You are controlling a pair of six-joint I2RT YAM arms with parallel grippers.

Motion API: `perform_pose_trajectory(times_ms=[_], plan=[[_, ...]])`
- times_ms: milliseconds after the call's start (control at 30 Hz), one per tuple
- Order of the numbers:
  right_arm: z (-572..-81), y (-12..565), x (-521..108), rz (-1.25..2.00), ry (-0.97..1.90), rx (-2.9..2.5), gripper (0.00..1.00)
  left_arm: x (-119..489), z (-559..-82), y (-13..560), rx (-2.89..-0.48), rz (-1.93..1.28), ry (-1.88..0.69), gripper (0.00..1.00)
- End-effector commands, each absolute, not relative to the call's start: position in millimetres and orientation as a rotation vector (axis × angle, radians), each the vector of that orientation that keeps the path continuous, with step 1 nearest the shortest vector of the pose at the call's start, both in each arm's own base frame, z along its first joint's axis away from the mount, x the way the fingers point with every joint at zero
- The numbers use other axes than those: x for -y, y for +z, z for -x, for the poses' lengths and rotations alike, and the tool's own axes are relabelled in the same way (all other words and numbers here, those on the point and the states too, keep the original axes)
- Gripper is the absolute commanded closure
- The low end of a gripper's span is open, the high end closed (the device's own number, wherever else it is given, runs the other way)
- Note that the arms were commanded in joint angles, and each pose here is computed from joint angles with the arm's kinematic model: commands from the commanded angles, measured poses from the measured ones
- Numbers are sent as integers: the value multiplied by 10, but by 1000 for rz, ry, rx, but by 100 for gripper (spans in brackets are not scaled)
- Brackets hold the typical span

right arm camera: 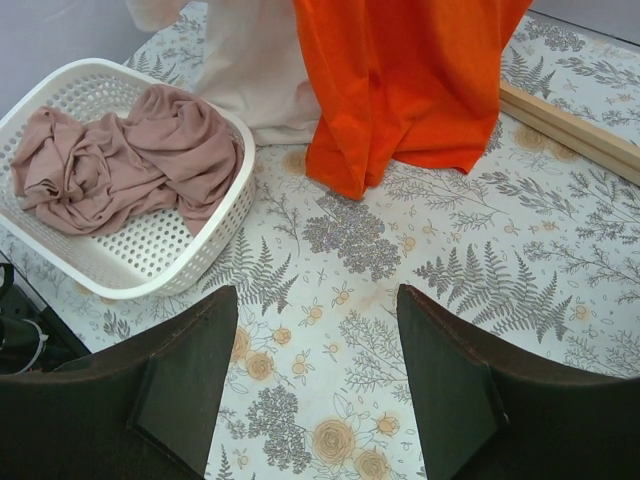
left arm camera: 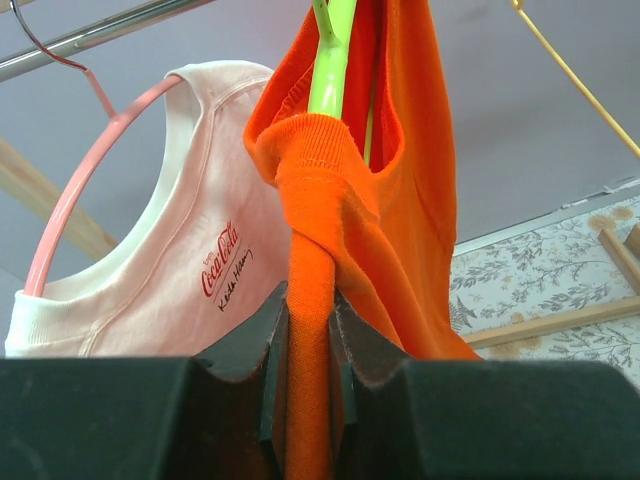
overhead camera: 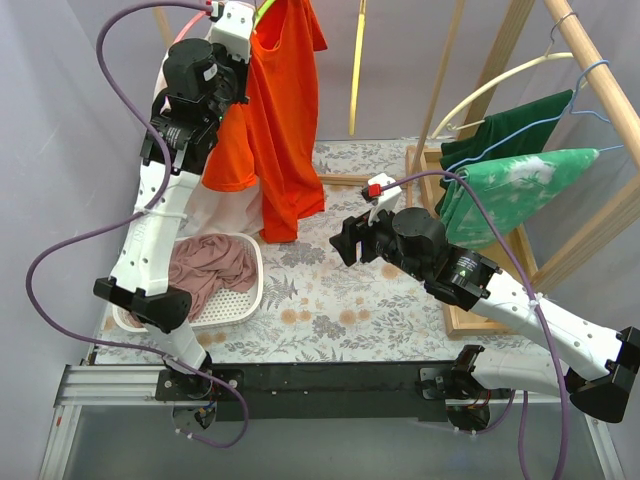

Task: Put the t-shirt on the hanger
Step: Place the hanger at the clothesline.

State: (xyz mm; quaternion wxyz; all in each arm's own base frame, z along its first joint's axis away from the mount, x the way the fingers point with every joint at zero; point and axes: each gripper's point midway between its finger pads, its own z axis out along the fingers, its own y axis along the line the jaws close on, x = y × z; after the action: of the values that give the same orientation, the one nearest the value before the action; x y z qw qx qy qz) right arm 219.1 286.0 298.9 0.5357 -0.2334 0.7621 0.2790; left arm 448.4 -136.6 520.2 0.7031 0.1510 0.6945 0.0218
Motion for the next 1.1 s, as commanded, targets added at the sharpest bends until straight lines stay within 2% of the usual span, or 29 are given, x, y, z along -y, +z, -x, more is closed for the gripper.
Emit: perform_pose_trajectory(times_ms=[0,600,1067], plan=[[-2154,3135,-2897,542,714,-1777,28,1304,-4485,5809,-1343,-277,15,100],[-2131,3084,-2958,552,734,-1799,28,1283,-4814,5744,-1321,-276,-53,100],[-2117,3088,-2975,551,745,-1803,29,1456,-5059,5392,-1393,-338,-120,100]])
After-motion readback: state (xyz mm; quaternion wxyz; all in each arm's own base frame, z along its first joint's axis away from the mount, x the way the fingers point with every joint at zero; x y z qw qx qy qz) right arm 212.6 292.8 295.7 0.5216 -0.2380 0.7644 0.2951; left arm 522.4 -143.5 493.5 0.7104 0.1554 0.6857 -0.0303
